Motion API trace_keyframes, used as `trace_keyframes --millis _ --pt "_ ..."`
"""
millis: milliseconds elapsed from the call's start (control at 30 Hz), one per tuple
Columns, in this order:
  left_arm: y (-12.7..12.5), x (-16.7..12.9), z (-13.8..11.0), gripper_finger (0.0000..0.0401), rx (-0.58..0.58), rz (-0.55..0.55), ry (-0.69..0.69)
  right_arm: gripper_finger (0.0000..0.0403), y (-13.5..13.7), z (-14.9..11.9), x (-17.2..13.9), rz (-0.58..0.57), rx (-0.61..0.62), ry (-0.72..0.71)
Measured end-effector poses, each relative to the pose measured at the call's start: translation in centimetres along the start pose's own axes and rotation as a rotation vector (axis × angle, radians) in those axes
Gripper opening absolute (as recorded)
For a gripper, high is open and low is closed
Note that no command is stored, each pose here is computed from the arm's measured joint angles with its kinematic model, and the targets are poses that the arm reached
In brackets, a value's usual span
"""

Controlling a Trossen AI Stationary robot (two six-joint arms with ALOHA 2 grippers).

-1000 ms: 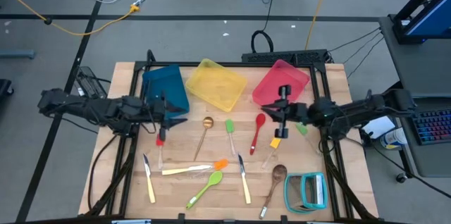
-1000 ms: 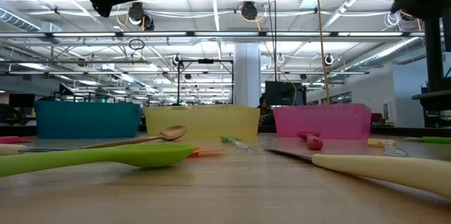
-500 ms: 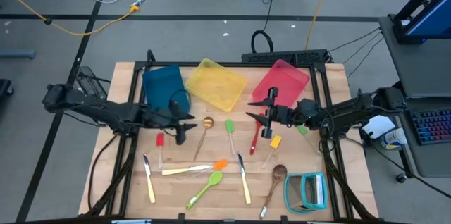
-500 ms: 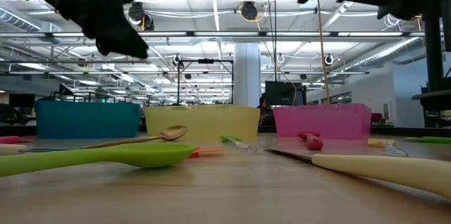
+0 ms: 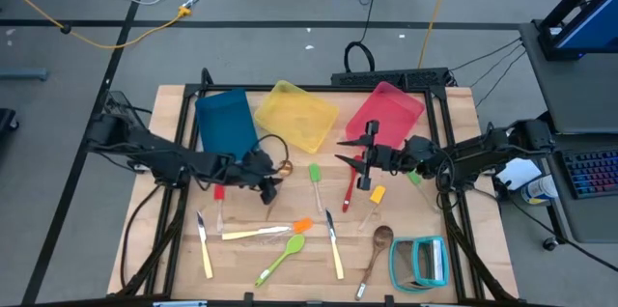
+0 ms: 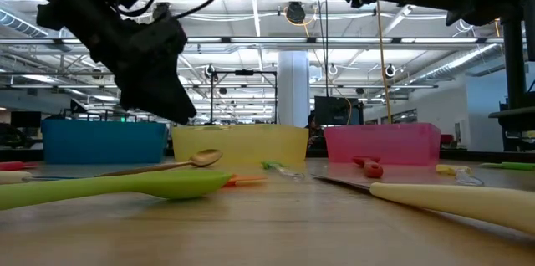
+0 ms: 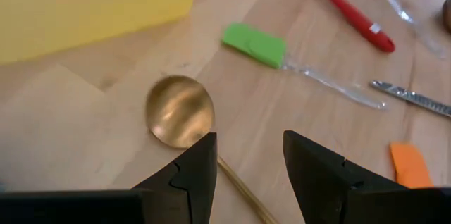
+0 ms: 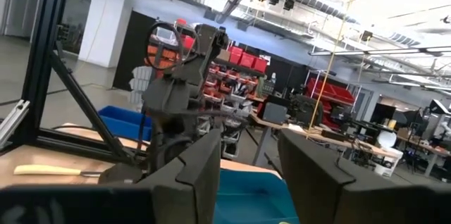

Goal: Pick & Place Kitchen Items
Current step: Put the gold serving spoon into the blue bin

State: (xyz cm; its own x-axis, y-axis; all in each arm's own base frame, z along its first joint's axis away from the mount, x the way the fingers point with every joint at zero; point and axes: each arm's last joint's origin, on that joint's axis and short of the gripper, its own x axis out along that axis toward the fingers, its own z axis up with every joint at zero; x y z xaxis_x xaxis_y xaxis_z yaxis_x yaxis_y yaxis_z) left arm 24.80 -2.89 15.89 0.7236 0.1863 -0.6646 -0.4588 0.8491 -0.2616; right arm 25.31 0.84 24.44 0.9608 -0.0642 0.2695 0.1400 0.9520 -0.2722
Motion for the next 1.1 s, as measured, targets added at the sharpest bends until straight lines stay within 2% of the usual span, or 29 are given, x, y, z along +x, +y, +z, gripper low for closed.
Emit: trace_keyframes --millis 333,500,867,967,1100 --pt "-0.9 2.2 0.2 0.0168 0.020 0.037 0.133 0.0137 0.1 -0.2 0.0 0.007 0.014 0.021" --pt "-0.4 3.1 -0.3 0.0168 -0.067 0.030 0.207 0.0139 0.1 -0.2 0.0 0.007 0.026 0.023" --pt "1.0 4.7 -0.4 0.0166 -0.085 0.053 0.261 0.0136 0.1 -0.4 0.0 0.015 0.039 0.034" --pt "1.3 4.8 -0.2 0.0148 -0.066 0.056 0.259 0.0135 0.2 -0.5 0.0 0.020 0.037 0.052" --pt "1.6 4.8 -0.2 0.0091 -0.052 0.071 0.260 0.0137 0.2 -0.6 0.0 0.022 0.037 0.058"
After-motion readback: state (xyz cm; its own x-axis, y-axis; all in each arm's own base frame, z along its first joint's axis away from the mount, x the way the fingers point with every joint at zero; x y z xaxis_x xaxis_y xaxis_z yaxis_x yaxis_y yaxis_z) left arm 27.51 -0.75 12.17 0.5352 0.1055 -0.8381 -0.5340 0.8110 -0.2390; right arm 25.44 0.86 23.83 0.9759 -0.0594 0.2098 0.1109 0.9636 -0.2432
